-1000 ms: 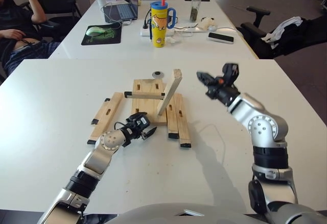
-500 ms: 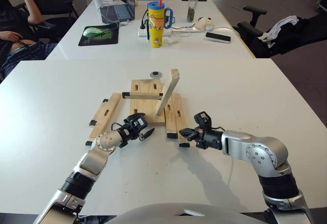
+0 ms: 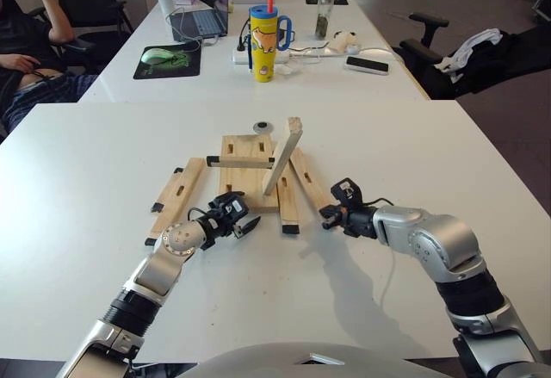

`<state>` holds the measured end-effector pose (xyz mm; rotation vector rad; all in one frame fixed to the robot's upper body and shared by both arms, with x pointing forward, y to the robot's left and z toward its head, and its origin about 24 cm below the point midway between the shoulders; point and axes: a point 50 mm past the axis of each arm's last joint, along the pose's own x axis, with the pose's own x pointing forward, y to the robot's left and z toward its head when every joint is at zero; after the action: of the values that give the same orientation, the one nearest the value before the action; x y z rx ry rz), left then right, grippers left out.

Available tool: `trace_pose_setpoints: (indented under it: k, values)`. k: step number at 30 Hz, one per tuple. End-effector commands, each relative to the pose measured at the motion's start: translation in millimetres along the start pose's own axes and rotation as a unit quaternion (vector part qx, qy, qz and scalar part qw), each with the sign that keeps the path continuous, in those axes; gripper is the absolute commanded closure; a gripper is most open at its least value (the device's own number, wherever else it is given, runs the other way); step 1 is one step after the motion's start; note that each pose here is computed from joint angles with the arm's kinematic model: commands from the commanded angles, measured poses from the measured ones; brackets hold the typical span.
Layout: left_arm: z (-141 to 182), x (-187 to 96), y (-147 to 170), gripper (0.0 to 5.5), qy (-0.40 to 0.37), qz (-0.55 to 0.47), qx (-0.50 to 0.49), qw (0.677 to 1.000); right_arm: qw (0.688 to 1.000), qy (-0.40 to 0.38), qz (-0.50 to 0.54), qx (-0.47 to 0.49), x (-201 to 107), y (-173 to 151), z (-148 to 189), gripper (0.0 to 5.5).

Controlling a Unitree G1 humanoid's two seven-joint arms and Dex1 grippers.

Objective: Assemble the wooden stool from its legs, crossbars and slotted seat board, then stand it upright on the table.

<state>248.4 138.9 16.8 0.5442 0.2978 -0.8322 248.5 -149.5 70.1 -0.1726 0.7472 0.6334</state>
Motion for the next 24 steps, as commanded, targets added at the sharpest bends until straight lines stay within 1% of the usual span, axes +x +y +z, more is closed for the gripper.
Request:
trace_pose_setpoints:
  k: [1, 3, 4, 5, 7, 8, 11, 14, 15, 18, 24]
  values:
    - [-65, -15, -42, 1.68, 0.155, -0.067, -0.054, 0.984, 0.997, -0.067, 0.027, -0.004, -2, 5, 21, 5.48]
    - [-65, -15, -42, 1.68, 0.154, -0.065, -0.056, 0.984, 0.992, -0.113, 0.047, 0.023, -4, 12, 32, 5.48]
    - [-65, -16, -42, 1.68, 0.155, -0.065, -0.056, 0.984, 0.987, -0.135, 0.061, 0.055, -4, 18, 36, 5.48]
    - [-65, -16, -42, 1.68, 0.155, -0.064, -0.057, 0.984, 0.985, -0.144, 0.063, 0.071, -4, 21, 38, 5.29]
    - [-65, -17, -42, 1.68, 0.156, -0.064, -0.057, 0.984, 0.984, -0.134, 0.052, 0.108, -1, 26, 34, 5.04]
    - [-65, -17, -41, 1.68, 0.156, -0.064, -0.056, 0.984, 0.982, -0.129, 0.03, 0.137, 2, 25, 31, 4.9]
    - [-65, -17, -40, 1.68, 0.155, -0.064, -0.054, 0.984, 0.967, -0.129, -0.004, 0.219, 6, 27, 28, 4.41]
    - [-64, -17, -39, 1.68, 0.154, -0.063, -0.053, 0.985, 0.958, -0.125, -0.007, 0.257, 9, 34, 30, 3.96]
    - [-64, -17, -39, 1.68, 0.155, -0.063, -0.053, 0.985, 0.959, -0.12, 0.0, 0.258, 11, 39, 30, 3.75]
    - [-64, -16, -38, 1.68, 0.154, -0.065, -0.051, 0.985, 0.958, -0.105, 0.013, 0.267, 13, 49, 28, 3.34]
    - [-62, -15, -38, 1.68, 0.151, -0.067, -0.051, 0.985, 0.968, -0.063, 0.01, 0.243, 14, 54, 19, 2.46]
